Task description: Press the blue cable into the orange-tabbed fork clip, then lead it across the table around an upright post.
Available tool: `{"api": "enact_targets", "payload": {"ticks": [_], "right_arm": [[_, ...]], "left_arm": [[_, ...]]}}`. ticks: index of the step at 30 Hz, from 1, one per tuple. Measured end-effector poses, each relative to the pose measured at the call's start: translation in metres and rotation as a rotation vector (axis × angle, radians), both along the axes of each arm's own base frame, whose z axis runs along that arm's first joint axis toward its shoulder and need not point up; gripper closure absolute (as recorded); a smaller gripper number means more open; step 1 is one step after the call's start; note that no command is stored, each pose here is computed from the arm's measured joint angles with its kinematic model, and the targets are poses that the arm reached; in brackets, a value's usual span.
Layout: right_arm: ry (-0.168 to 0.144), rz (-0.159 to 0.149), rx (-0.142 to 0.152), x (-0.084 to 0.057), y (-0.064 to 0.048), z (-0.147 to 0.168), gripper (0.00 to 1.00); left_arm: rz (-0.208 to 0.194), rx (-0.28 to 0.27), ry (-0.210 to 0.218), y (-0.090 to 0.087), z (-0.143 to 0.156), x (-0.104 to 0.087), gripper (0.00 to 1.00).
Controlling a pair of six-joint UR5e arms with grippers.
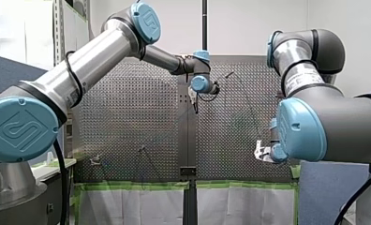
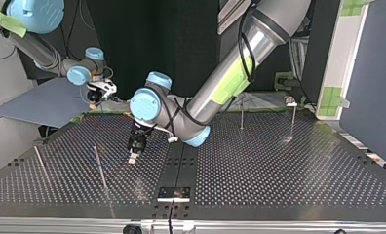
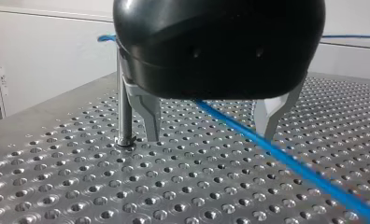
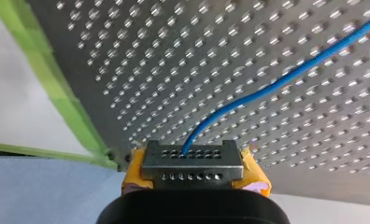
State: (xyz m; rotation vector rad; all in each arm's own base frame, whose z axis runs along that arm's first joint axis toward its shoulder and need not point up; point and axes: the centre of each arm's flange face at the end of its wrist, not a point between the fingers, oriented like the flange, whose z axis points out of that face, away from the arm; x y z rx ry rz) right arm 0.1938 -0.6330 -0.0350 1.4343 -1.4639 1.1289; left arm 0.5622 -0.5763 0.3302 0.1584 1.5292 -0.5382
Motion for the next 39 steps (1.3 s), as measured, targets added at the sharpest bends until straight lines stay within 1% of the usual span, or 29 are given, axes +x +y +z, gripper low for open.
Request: {"api": "enact_targets", "payload": {"ticks": [7,14,26,28,35,39], "right_arm": [[-0.001,-0.025,0.018,-0.016,0.003,-0.037,1.00],[0.000,-0.045,0.057,-0.028,0.011,-0.071,1.00],[0.000,-0.069,0.083,-0.042,0.014,-0.099,1.00],[-0.001,-0.075,0.083,-0.044,0.013,-0.102,1.00],[-0.006,-0.091,0.066,-0.052,0.004,-0.104,1.00],[-0.007,-0.095,0.066,-0.054,0.001,-0.109,1.00]], "left_arm": [[-0.001,-0.001,-0.002,0.000,0.001,0.000,0.00],[0.000,-0.001,-0.002,0.000,0.002,0.001,0.00],[0.002,0.000,0.000,0.002,0.001,0.002,0.00],[0.002,0.000,0.000,0.002,0.001,0.002,0.00],[0.002,0.000,0.000,0.002,0.002,0.002,0.00],[0.001,0.000,0.000,0.001,0.002,0.001,0.00]]}}
